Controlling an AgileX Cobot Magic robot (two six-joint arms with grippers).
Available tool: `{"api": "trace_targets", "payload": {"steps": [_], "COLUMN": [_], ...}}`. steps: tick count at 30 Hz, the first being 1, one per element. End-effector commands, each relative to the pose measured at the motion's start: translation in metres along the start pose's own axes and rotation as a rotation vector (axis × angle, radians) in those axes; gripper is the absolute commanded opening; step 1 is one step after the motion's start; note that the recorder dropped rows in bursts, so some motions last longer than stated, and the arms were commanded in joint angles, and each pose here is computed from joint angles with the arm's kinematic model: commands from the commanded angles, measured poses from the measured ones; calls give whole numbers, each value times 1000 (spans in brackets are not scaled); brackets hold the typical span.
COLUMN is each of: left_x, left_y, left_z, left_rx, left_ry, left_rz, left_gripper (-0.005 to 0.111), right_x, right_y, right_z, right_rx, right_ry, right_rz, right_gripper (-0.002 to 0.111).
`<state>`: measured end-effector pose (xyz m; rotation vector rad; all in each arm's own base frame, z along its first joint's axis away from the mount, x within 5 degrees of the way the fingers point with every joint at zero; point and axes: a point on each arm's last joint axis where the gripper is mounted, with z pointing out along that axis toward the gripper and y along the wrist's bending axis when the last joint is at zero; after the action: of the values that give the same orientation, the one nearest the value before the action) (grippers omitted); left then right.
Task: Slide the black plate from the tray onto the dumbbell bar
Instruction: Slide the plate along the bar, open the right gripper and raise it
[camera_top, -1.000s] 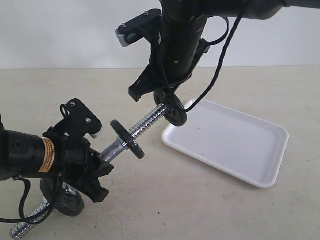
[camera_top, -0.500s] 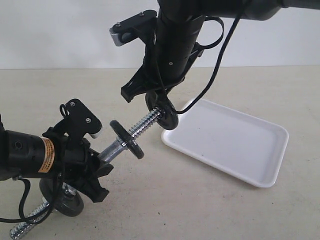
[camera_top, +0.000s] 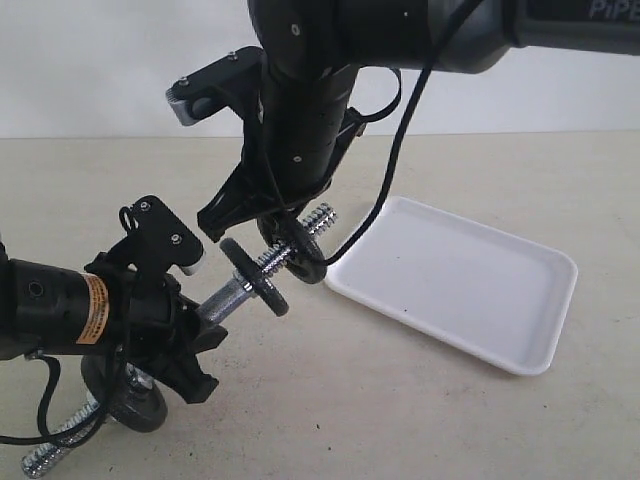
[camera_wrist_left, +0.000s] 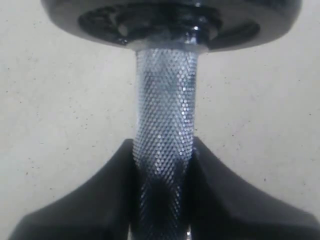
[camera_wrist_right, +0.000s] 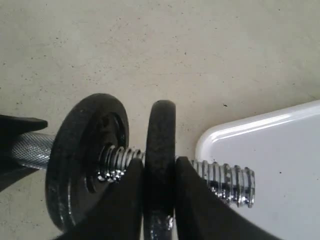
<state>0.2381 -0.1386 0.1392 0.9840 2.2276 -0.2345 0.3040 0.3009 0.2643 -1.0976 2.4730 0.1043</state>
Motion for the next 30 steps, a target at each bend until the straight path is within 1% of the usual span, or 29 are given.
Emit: {"api": "trace_targets", "payload": {"steps": [1, 6, 7, 8, 9, 11, 12, 13, 14, 15, 16, 18, 22, 24, 25, 26, 27, 28, 29, 30], "left_x": [-31, -31, -31, -31, -31, -31, -31, -31, -31, -31, -31, -31, -31, -31, -31, -31, -31, -31, -32, -32], "left_y": [-4, -4, -4, -4, -4, -4, -4, -4, -4, -4, -4, -4, -4, -4, -4, -4, -3, -3, -2, -1], "left_z": [-10, -10, -10, -10, -10, -10, -10, -10, -10, -10, -10, -10, -10, -10, -10, -10, -10, -10, -10, -10], "left_rx": [71, 71, 71, 71, 71, 71, 71, 71, 72, 72, 73, 73, 72, 72, 68, 68, 62, 60, 53, 50], "left_ry": [-222, -222, -222, -222, -222, -222, -222, -222, -224, -224, -225, -225, -223, -223, -218, -218, -220, -222, -228, -230], "left_rz": [-19, -19, -19, -19, -19, -19, -19, -19, -19, -19, -19, -19, -19, -19, -20, -25, -52, -65, -96, -112], "left_gripper": [4, 4, 4, 4, 4, 4, 4, 4, 4, 4, 4, 4, 4, 4, 4, 4, 4, 4, 4, 4], "right_x": [-12, -12, -12, -12, -12, -13, -13, -14, -14, -14, -14, -14, -15, -15, -14, -13, -9, -7, -4, -2], "right_y": [15, 27, 27, 27, 27, 28, 28, 28, 28, 28, 28, 24, 16, 7, -1, -4, -11, -13, -19, -21], "right_z": [-19, -12, -12, -12, -12, -13, -13, -13, -13, -13, -13, -13, -18, -27, -37, -41, -52, -57, -68, -73], "right_rx": [-34, -46, -46, -48, -57, -62, -63, -64, -64, -64, -64, -30, 51, 150, 222, 253, 323, 348, 397, 416], "right_ry": [-118, -111, -109, -109, -111, -118, -125, -129, -129, -129, -129, -133, -150, -161, -165, -158, -138, -120, -102, -96], "right_rz": [14, -3, -3, -2, 5, 22, 30, 41, 41, 43, 43, 22, -7, -16, -10, -16, -37, -42, -57, -60], "right_gripper": [0, 0, 3, 14, 42, 63, 71, 74, 73, 68, 66, 70, 71, 70, 65, 59, 36, 24, -1, 2]}}
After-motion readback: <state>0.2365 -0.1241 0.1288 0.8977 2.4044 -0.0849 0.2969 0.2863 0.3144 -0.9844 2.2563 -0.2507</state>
